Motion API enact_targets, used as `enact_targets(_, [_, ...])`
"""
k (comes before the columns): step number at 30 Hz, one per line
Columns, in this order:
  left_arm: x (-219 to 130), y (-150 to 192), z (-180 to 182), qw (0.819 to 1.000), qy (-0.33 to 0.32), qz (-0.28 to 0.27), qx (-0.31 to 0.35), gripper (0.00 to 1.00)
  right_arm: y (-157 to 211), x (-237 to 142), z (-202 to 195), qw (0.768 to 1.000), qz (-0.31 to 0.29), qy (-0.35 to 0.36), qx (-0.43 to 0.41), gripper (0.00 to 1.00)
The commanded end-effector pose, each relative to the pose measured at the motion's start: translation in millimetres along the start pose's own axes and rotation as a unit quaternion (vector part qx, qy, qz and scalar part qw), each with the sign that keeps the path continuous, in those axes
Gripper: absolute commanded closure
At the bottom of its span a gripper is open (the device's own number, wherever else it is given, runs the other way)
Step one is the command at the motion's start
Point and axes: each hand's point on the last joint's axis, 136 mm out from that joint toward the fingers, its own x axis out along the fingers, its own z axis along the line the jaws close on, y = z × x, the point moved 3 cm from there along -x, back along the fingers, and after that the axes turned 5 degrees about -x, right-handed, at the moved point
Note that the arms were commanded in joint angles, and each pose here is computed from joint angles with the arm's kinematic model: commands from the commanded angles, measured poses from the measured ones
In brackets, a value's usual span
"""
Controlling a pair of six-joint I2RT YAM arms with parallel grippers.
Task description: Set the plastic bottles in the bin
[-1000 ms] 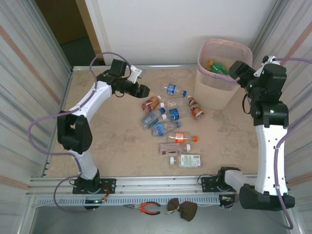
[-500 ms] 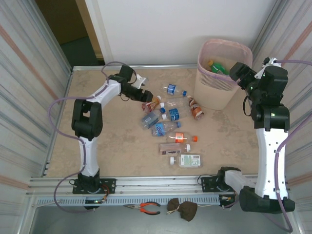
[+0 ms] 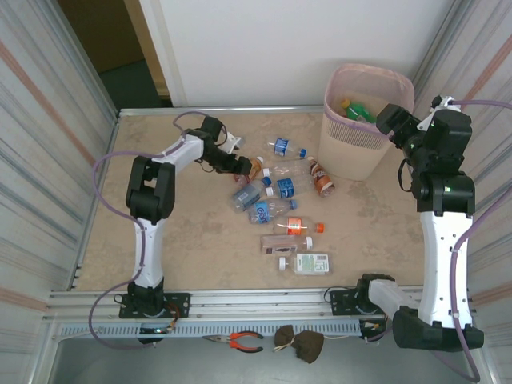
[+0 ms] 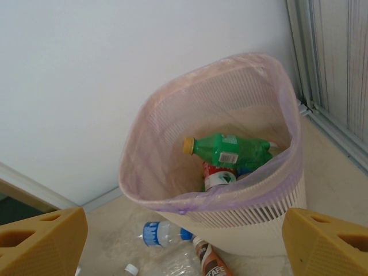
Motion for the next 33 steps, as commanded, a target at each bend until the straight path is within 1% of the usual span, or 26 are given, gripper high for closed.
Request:
enact_targets(1, [7.1,-0.2,1.1,1.000,0.008,0.005,-0.007,0.23,-0.3,-3.3,-3.5,1.000,-0.007,0.006,0.002,0.13])
enact_targets(5, [11.0,1.6,-0.5,1.000,0.008,0.010,-0.004,0.23,-1.2,-3.7,-3.4,1.000,-0.009,0.006,0.002,0.13])
enact_targets(13, [17.2,6.5,-2.4,0.999,-0.016,0.024,0.013,0.24,-0.5,-3.2,-3.5,1.000,-0.008,0.006,0.003,0.13])
enact_targets(18, [18.8,7.8,-4.8,0.999,-0.024,0.030,0.022,0.27,-0.8,-3.2,-3.3,1.000,-0.009,0.005,0.004,0.13])
enact_targets(26, [13.5,4.8,-8.5,0.999,-0.029,0.024,0.028,0.35,-1.9,-6.0,-2.9,1.000,-0.013,0.004,0.005,0.13])
enact_targets(33, [-2.7,-2.6,-14.0,0.998,-0.048,0.005,0.042,0.36,-4.0,-6.6,-1.5,1.000,-0.016,0.001,0.005,0.13])
